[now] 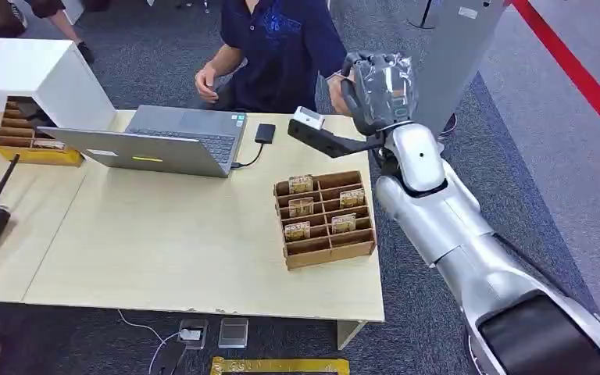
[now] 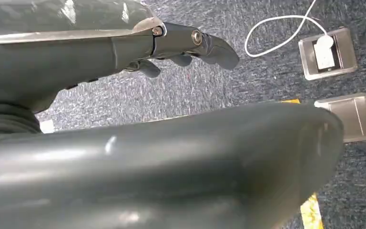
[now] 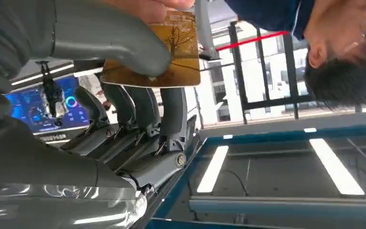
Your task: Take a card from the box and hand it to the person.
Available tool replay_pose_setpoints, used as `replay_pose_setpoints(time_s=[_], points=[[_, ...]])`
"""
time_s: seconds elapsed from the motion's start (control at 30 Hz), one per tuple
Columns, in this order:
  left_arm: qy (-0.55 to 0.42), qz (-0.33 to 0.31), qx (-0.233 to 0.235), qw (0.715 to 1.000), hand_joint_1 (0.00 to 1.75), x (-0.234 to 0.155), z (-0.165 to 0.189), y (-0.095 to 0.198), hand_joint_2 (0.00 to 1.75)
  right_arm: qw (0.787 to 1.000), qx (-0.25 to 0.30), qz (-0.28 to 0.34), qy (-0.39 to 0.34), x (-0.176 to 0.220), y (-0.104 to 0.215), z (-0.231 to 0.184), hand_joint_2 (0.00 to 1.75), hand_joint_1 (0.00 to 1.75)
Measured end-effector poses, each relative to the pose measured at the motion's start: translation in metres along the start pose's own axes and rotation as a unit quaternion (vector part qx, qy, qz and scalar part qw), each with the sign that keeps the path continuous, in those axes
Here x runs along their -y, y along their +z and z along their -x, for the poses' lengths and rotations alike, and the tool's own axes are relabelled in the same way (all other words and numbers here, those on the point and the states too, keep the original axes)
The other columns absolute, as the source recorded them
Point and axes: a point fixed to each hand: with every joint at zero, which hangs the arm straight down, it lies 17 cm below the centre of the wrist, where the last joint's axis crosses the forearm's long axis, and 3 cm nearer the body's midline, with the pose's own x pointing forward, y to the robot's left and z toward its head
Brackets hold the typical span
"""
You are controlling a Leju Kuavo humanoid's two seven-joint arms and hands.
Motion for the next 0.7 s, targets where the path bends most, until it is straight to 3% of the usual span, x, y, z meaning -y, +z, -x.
replay_pose_setpoints(time_s=[0.17,0.2,0.23,0.27,0.3,0.43,0.47,0.7], points=[[-0.001,-0.003,0.000,1.000,0.00,-0.001,0.000,0.000,0.00,0.999,-0.011,-0.040,0.012,-0.031,0.011,0.002,1.75,1.43],[-0.002,-0.004,-0.001,1.000,0.00,-0.002,0.001,0.000,0.00,0.999,-0.014,-0.048,0.015,-0.038,0.014,0.003,1.75,1.34],[-0.002,-0.004,-0.001,1.000,0.00,-0.002,0.001,0.000,0.00,0.998,-0.015,-0.054,0.017,-0.043,0.017,0.005,1.75,0.99],[-0.002,-0.004,-0.001,1.000,0.00,-0.003,0.001,0.000,0.00,0.998,-0.016,-0.061,0.018,-0.047,0.018,0.004,1.75,0.99],[-0.002,-0.005,-0.001,1.000,0.00,-0.004,0.001,-0.001,0.00,0.997,-0.017,-0.068,0.019,-0.052,0.020,0.004,1.75,0.00],[-0.003,-0.007,-0.001,1.000,0.00,-0.005,0.001,-0.001,0.00,0.996,-0.019,-0.086,0.022,-0.064,0.026,0.004,1.75,0.00],[-0.003,-0.008,-0.001,1.000,0.00,-0.005,0.001,-0.001,0.00,0.996,-0.020,-0.088,0.021,-0.065,0.027,0.004,0.00,0.00],[-0.002,-0.012,-0.002,1.000,0.00,-0.007,0.002,-0.001,0.00,0.995,-0.023,-0.092,0.000,-0.070,0.030,-0.001,0.00,0.00]])
